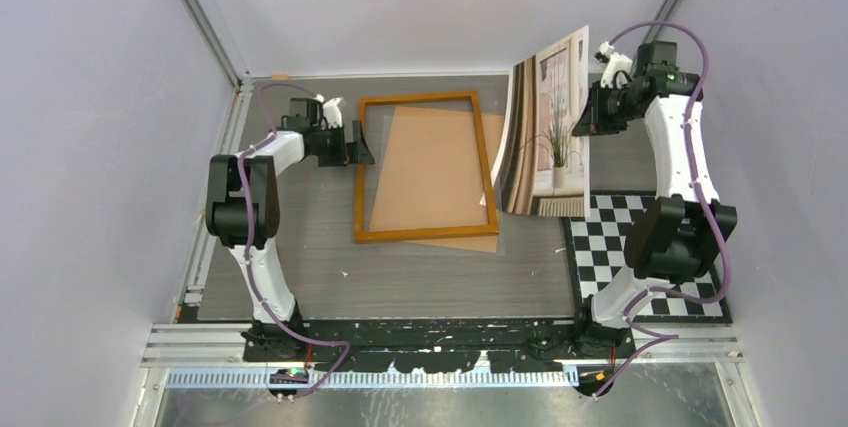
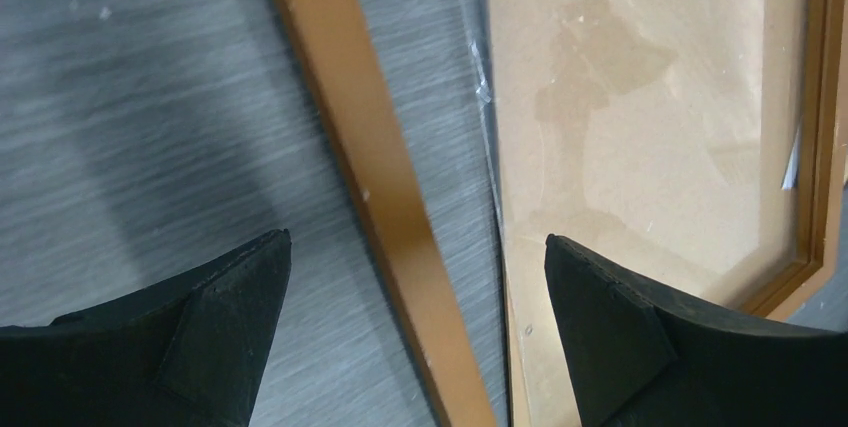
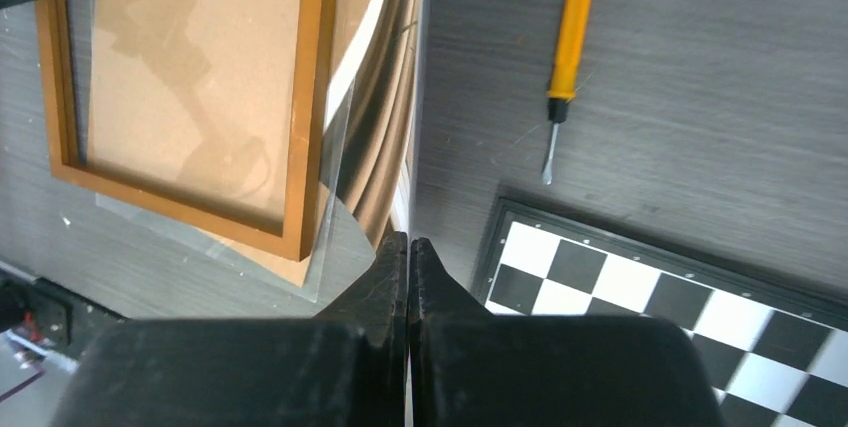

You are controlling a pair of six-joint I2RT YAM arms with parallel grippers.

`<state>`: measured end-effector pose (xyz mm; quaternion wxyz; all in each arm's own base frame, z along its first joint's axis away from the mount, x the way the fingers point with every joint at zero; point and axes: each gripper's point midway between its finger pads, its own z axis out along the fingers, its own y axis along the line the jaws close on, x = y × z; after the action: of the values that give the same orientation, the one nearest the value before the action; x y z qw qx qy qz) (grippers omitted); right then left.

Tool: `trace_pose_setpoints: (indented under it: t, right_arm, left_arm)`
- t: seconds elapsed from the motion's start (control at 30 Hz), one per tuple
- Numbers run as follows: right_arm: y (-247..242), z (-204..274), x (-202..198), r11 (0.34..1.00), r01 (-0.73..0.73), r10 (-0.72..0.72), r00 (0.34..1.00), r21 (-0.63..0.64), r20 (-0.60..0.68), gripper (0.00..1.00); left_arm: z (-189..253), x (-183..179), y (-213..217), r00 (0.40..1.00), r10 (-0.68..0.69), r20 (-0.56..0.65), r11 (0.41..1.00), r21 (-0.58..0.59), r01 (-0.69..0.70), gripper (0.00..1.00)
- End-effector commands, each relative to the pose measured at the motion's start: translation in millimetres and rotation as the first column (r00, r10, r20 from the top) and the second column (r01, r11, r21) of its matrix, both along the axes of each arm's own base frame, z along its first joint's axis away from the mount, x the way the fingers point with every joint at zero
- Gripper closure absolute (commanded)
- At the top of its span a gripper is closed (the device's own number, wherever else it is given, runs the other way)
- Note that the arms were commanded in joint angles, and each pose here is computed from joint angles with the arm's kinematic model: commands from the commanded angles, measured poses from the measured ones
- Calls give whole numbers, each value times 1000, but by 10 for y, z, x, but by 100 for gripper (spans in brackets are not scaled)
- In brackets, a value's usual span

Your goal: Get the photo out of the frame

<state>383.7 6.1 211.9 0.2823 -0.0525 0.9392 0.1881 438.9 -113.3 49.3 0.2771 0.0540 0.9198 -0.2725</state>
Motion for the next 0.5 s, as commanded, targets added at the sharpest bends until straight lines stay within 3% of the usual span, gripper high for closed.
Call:
trace_pose_setpoints:
  t: [0.0,0.27,0.47]
  right_arm:
    - [-91,686,-6,996,5,14,979,-91,204,100]
    - [-27,1288,-90,996,3,29,940,-93,339,100]
    - [123,1555,-152,999,-29,36,923,-24,383,100]
  left_arm:
    - [106,184,-239,994,-83,76,997,2,83,0]
    - [129,40,-614,981,-182,73,983,-19,184,0]
    - [152,41,-642,970,-223,99,974,52,219,0]
